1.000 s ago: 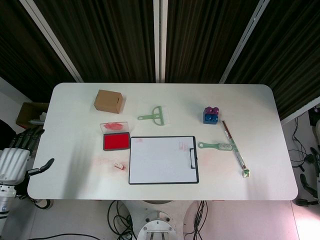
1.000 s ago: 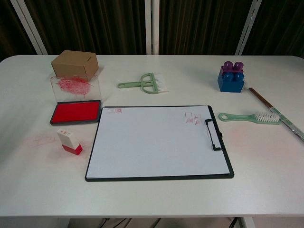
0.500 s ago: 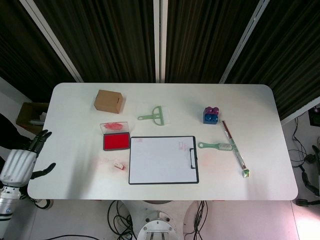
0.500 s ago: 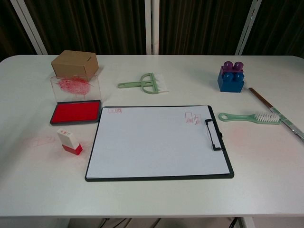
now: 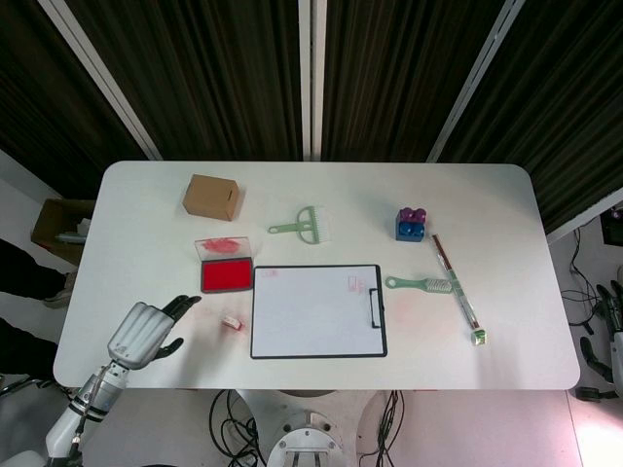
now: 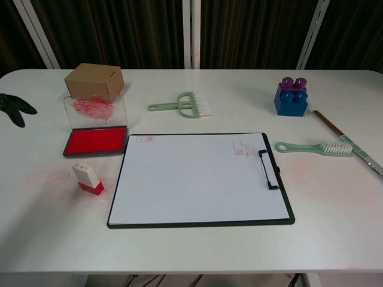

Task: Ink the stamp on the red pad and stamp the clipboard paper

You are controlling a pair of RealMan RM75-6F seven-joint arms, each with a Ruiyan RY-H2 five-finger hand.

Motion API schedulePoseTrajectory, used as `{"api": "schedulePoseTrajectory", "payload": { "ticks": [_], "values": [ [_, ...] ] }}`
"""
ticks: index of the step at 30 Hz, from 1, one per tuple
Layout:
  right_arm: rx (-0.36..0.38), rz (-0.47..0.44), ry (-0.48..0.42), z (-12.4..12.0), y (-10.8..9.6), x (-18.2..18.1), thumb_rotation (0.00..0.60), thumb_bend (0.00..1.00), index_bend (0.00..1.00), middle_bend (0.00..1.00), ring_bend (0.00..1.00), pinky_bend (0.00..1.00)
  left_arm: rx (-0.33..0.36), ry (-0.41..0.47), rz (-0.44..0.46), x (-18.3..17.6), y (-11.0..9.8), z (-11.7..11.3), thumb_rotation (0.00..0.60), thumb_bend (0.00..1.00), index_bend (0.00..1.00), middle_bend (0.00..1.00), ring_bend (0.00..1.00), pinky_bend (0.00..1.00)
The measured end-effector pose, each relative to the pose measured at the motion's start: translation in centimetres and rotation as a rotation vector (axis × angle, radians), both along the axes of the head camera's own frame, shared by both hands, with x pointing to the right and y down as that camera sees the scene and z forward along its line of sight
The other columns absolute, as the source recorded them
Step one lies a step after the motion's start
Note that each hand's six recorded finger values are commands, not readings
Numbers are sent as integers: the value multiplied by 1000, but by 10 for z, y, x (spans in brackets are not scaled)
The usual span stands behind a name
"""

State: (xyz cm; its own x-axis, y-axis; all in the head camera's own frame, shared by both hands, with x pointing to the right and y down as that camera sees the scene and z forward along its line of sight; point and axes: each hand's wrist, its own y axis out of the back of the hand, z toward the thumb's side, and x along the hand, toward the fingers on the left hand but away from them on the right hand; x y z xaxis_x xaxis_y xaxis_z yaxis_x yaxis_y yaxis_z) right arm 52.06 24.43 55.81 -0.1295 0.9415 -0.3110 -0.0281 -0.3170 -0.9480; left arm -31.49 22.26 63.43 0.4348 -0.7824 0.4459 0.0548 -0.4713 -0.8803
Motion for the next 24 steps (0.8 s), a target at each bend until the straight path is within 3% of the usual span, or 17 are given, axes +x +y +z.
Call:
{"api": "schedulePoseTrajectory", "payload": {
  "ticks": [10, 16, 24],
  "values": [
    [-7, 17, -2, 2, 2, 7, 600, 276, 0, 0, 0, 0, -35, -17, 94, 34, 1, 32, 600, 233, 239, 280, 907, 990],
    [-9, 15, -5, 2, 2, 9, 600, 274, 0, 0, 0, 0, -63, -24, 121, 51, 0, 47, 600, 251, 325, 348, 927, 1000],
    [3, 18, -1, -3, 0, 14, 600, 272, 0, 0, 0, 0, -78, -35, 145, 70, -6, 61, 600, 322, 370, 392, 935, 1000]
  ]
}}
